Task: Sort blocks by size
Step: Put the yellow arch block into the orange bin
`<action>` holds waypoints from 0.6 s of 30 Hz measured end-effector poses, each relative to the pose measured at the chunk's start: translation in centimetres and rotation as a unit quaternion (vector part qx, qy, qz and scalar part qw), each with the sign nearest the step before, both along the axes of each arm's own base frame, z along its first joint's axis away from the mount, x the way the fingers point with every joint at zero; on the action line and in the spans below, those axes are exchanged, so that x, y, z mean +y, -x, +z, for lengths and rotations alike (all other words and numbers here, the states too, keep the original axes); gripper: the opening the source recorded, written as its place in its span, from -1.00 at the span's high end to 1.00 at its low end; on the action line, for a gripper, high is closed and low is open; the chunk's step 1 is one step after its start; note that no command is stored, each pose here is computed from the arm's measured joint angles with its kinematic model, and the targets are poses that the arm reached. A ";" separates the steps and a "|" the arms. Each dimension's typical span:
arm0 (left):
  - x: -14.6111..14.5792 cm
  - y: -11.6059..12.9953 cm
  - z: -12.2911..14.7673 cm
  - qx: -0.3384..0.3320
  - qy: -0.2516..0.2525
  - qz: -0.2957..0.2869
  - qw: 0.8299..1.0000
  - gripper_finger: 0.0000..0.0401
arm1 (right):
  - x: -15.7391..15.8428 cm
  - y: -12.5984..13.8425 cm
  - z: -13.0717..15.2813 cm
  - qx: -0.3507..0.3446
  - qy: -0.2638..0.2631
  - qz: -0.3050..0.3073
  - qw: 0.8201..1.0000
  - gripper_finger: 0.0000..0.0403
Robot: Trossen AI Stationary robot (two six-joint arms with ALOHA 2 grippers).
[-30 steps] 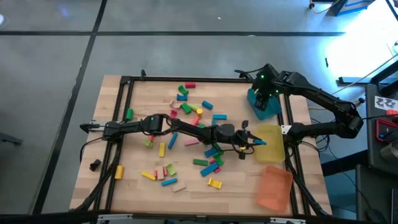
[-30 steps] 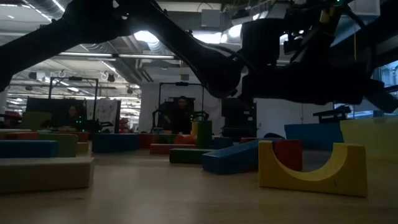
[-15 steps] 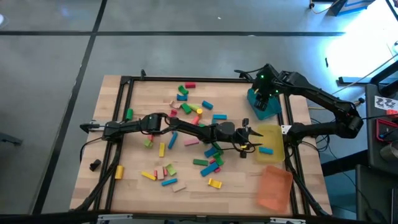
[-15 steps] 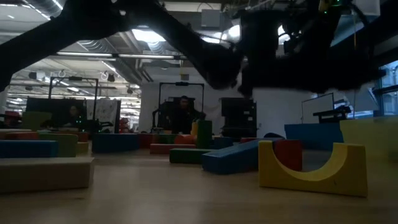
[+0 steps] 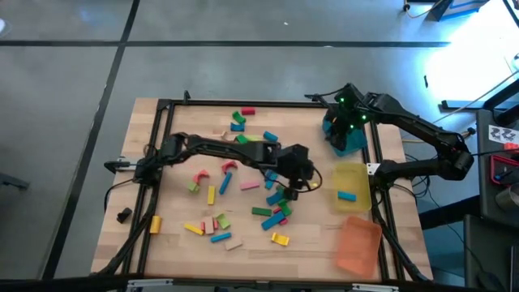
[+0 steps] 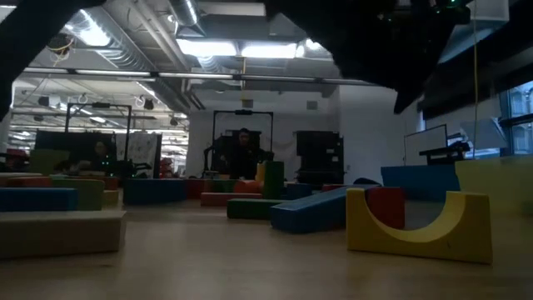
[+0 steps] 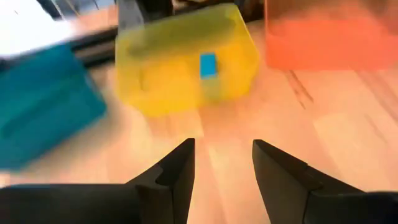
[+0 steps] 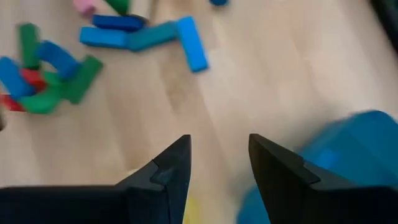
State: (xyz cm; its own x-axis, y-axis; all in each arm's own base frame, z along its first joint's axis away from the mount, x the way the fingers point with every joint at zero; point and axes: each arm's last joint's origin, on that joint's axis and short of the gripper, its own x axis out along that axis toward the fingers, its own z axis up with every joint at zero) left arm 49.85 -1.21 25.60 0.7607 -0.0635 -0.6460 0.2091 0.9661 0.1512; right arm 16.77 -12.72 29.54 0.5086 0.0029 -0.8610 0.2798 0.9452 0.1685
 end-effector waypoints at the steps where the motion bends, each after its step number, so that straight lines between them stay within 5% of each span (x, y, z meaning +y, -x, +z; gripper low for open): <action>1: 0.0 0.6 0.0 0.012 0.003 0.002 1.000 0.28 | 0.2 -0.1 0.0 -0.005 -0.006 0.007 1.000 0.19; 8: 0.1 5.4 -1.3 0.053 0.043 0.041 0.997 0.28 | 2.9 -2.0 0.1 -0.013 -0.022 0.060 0.998 0.19; 18: 0.1 15.0 0.1 -0.005 0.071 0.095 0.993 0.28 | 9.5 -5.6 0.8 -0.059 -0.056 0.079 0.994 0.19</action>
State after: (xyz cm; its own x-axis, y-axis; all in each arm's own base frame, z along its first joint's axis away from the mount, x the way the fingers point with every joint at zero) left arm 34.87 -1.12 25.70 0.7739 -0.0087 -0.6332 0.0210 0.9997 0.0120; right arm 22.40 -3.17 30.38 0.5923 0.1819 -0.7849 0.1023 0.9493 0.2972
